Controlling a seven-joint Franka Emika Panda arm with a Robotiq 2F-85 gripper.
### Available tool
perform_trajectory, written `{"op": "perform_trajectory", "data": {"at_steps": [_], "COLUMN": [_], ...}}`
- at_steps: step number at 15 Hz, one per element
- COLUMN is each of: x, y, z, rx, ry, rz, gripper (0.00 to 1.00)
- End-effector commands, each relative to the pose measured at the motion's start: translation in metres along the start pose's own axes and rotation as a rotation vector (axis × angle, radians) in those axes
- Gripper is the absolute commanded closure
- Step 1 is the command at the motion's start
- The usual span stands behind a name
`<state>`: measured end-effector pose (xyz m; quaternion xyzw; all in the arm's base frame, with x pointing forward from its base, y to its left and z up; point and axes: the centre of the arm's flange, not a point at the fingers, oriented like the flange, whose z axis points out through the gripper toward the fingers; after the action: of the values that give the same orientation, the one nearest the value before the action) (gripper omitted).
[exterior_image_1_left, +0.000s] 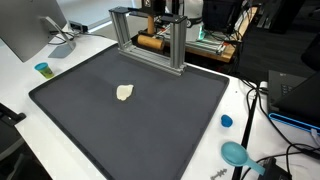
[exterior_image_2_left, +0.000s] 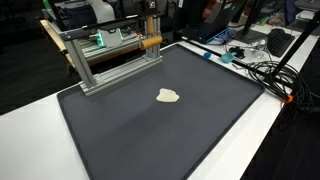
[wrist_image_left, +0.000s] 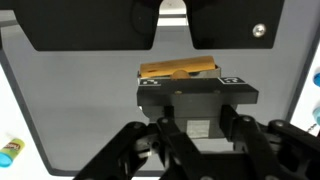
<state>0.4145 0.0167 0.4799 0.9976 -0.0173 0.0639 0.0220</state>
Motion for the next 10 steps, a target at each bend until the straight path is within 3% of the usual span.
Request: {"op": "perform_trajectory", "data": {"at_steps": [1, 4, 10], "x": [-0.035, -0.050, -0.056], "y": [0.029, 0.042, 0.028], "z": [-0.003, -0.007, -0.009], "rx": [-0.007, 0.022, 0.027], "ry": [0.019, 0.017, -0.005], "rz": [0.015, 0.017, -0.066], "gripper": [0.79, 0.79, 0.79]}}
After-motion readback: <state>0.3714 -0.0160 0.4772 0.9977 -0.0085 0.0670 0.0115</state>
